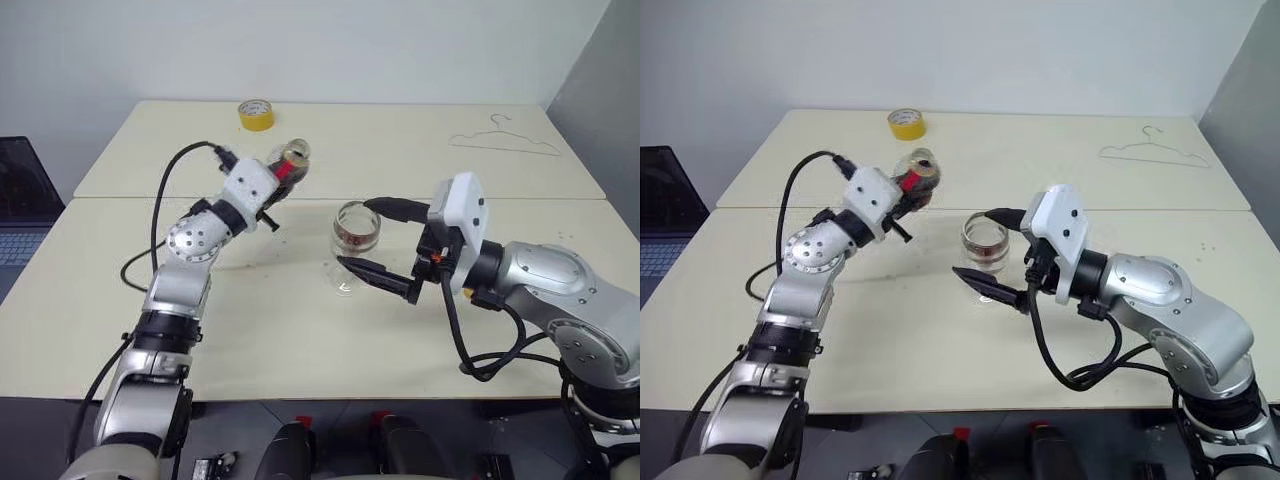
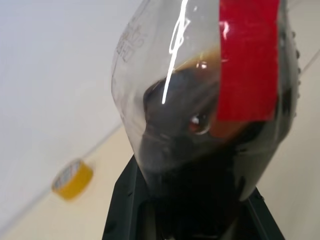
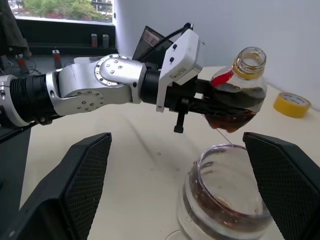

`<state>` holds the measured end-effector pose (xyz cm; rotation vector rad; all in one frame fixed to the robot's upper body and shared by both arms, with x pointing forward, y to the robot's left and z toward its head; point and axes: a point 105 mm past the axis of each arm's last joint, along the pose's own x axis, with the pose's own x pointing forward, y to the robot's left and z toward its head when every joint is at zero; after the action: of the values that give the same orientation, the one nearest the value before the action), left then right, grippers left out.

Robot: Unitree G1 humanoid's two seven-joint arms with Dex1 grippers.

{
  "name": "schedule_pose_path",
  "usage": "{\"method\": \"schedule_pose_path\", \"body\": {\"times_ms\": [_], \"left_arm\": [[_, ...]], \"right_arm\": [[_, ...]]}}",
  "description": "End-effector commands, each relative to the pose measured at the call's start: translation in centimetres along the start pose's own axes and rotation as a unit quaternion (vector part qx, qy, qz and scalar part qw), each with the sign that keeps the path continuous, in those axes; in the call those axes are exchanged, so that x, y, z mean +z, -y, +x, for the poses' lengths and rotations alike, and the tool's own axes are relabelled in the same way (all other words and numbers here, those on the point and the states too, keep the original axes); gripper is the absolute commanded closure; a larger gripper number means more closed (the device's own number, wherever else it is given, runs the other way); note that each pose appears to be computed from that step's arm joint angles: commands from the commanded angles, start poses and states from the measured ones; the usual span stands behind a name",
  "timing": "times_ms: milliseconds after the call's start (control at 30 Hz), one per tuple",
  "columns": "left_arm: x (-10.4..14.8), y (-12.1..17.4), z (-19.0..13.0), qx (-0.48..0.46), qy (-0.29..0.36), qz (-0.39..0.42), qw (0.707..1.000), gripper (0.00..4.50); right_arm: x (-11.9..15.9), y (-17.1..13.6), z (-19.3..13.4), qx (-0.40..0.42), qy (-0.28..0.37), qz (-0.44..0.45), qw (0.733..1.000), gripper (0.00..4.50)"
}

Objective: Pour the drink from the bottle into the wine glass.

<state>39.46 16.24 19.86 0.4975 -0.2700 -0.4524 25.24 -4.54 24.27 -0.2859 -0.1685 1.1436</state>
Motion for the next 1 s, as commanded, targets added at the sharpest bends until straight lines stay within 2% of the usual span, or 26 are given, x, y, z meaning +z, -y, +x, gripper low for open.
{"method": "schedule_pose_path", "body": {"times_ms": [33,333,633,1000], "left_arm": [[0.9,-1.8,-1.7,0.067,0.017,-0.060,0.996,3.86],[-3.0,-2.2,-5.8,0.156,-0.024,-0.172,0.972,3.86],[-5.5,-2.1,-7.5,0.180,-0.045,-0.180,0.966,3.86],[-8.4,-2.6,-9.0,0.222,-0.072,-0.231,0.944,3.86]], "right_arm": [[1.2,0.1,0.0,0.014,0.014,-0.028,0.999,0.00],[1.7,0.9,1.0,0.033,-0.015,-0.016,0.999,0.00],[2.5,2.0,2.5,0.052,-0.056,-0.004,0.997,0.00],[3.7,0.9,4.1,0.091,-0.035,-0.019,0.995,0.00]]}}
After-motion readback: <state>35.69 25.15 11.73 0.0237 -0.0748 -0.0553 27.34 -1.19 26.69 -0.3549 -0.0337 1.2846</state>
